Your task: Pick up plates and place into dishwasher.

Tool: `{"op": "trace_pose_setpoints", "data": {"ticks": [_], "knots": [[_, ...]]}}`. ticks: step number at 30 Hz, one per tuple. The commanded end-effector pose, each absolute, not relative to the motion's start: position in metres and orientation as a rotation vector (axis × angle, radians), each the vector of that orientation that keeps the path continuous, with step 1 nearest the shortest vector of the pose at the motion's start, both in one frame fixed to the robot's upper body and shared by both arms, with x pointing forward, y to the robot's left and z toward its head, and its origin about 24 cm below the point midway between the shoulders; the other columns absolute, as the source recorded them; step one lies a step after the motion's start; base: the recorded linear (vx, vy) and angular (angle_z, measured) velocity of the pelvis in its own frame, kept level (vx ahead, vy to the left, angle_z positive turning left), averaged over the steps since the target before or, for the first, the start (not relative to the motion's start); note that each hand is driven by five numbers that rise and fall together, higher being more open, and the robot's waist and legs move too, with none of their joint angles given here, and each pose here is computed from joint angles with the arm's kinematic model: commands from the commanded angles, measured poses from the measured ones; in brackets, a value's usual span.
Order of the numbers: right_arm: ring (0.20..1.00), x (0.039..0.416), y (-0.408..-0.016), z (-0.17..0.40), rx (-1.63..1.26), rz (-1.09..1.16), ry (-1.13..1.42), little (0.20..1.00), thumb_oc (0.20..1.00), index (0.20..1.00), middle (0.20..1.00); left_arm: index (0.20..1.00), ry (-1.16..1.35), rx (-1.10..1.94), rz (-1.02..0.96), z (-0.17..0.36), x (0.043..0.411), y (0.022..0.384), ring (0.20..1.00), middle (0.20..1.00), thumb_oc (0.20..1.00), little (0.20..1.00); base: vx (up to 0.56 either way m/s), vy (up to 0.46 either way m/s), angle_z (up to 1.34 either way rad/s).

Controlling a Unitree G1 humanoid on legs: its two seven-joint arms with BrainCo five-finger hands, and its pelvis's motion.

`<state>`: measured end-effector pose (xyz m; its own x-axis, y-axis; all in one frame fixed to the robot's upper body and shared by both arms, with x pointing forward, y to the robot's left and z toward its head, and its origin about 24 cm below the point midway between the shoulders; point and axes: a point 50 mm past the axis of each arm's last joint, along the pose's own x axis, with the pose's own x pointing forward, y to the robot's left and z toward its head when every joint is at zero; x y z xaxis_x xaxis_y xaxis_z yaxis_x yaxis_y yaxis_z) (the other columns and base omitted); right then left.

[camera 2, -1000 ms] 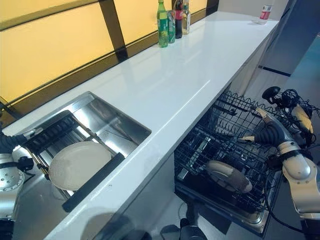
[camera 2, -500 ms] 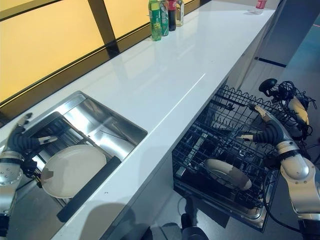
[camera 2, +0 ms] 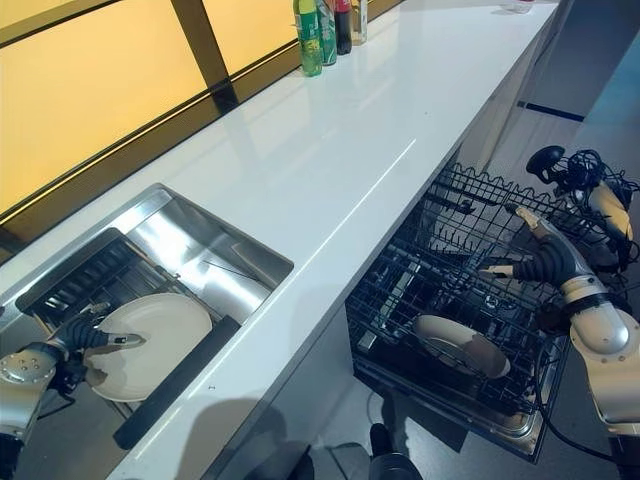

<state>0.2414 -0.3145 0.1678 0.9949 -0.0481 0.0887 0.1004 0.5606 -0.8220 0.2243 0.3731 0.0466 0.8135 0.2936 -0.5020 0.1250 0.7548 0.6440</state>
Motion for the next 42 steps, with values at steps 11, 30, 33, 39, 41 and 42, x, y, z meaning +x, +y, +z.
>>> {"op": "trace_pose_setpoints", "data": {"ticks": [11, 30, 33, 39, 41, 42], "knots": [[1.000, 0.247, -0.294, 0.196, -1.002, -0.026, -0.186, 1.000, 1.000, 1.000, 1.000, 1.000, 0.813, 0.881, 0.202, 0.051, 0.220, 0.418, 1.000, 1.000, 1.000, 1.000, 0.02, 0.018, 0.00], [1.000, 0.249, -0.291, 0.191, -1.000, 0.003, -0.198, 1.000, 1.000, 1.000, 1.000, 0.250, 0.631, 0.534, -0.557, 0.072, 0.233, 0.347, 0.250, 0.250, 0.250, 0.250, 0.00, 0.001, 0.00], [1.000, 0.248, -0.292, 0.192, -0.997, -0.004, -0.200, 1.000, 1.000, 1.000, 1.000, 0.291, 0.605, 0.546, -0.592, 0.079, 0.234, 0.342, 0.291, 0.291, 0.291, 0.291, -0.03, -0.008, 0.02], [1.000, 0.248, -0.293, 0.193, -0.987, -0.023, -0.201, 1.000, 1.000, 1.000, 1.000, 0.200, 0.471, 0.486, -0.689, 0.103, 0.241, 0.324, 0.200, 0.200, 0.200, 0.200, -0.03, -0.013, 0.03], [1.000, 0.247, -0.293, 0.192, -0.984, -0.028, -0.200, 1.000, 1.000, 1.000, 1.000, 0.200, 0.433, 0.475, -0.712, 0.107, 0.241, 0.319, 0.200, 0.200, 0.200, 0.200, 0.00, 0.000, 0.00], [1.000, 0.247, -0.293, 0.192, -0.984, -0.028, -0.200, 1.000, 1.000, 1.000, 1.000, 0.200, 0.433, 0.475, -0.712, 0.107, 0.241, 0.319, 0.200, 0.200, 0.200, 0.200, 0.00, 0.000, 0.00]]}}
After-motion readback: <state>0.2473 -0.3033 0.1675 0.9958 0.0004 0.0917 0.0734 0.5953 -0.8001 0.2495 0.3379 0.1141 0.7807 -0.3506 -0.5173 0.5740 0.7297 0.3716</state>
